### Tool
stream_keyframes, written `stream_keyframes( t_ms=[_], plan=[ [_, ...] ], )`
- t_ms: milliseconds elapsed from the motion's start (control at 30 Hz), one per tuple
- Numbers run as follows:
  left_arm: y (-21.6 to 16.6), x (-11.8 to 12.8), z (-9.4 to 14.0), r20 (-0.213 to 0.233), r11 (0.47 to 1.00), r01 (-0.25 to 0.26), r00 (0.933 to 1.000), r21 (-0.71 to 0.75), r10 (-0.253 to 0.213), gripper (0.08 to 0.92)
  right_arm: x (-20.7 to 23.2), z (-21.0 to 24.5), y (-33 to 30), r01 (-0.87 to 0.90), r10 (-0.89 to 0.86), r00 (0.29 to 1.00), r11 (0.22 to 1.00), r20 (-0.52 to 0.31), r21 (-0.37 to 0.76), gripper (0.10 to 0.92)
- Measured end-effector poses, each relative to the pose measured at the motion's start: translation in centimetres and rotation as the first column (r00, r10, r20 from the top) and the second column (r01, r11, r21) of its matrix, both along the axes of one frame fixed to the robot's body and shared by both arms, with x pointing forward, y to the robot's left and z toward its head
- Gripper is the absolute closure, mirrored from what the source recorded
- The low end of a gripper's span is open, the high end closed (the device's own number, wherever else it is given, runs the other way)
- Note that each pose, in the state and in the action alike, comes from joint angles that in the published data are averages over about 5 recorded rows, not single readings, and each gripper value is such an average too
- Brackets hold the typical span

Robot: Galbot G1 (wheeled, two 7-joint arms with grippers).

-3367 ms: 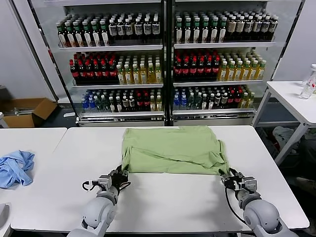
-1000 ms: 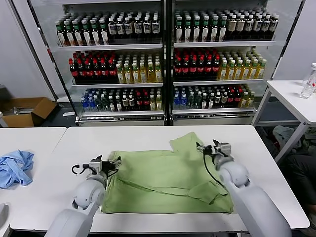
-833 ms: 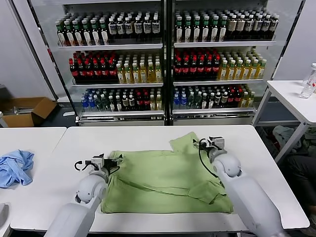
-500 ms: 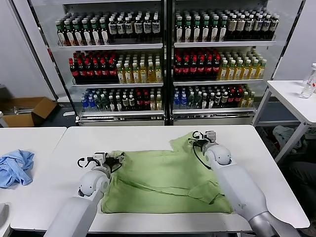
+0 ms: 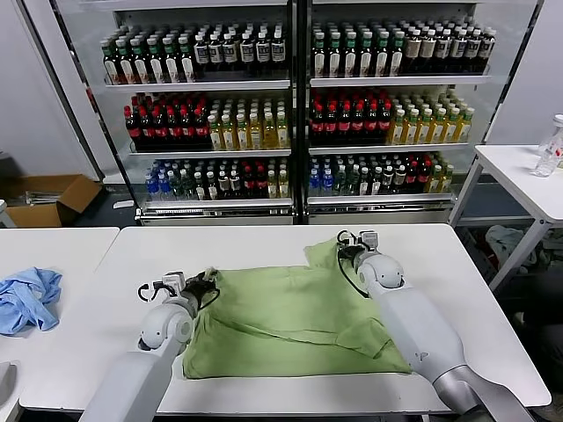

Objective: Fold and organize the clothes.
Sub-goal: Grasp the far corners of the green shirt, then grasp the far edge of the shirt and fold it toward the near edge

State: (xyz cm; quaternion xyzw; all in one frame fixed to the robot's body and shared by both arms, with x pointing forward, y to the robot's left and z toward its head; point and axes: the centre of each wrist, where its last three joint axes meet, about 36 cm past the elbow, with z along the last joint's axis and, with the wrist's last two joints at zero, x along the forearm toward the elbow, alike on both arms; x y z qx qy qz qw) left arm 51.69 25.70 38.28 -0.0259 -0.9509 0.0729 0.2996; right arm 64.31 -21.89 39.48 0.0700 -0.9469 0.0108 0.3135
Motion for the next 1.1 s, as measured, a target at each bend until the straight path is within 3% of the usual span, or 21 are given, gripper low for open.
stream_keyframes(
  t_ms=[133,267,733,1100],
  plan=[
    [0.4,-0.3,0.1,0.008,0.999,0.01,0.9999,-0.044,-0.009,0.853,-0.6,0.3,0.0,-0.011,0.01,1.0,1.0,0.028,0.013,0.901],
    [0.9,-0.6,0.5,0.025,0.996,0.008,0.9997,-0.085,-0.006,0.911,-1.5,1.5,-0.2,-0.022,0.02,0.998,0.999,0.066,0.031,0.916],
    [3.1,-3.9,4.9,0.12,0.968,0.005,0.9924,-0.25,0.026,0.913,-9.3,7.1,-3.9,-0.038,0.018,0.973,0.996,0.232,0.081,0.916],
    [3.6,-9.4,6.3,0.112,0.954,0.03,0.9937,-0.297,0.003,0.913,-19.3,8.5,-6.6,-0.021,-0.006,0.962,0.995,0.273,0.093,0.916]
  ],
)
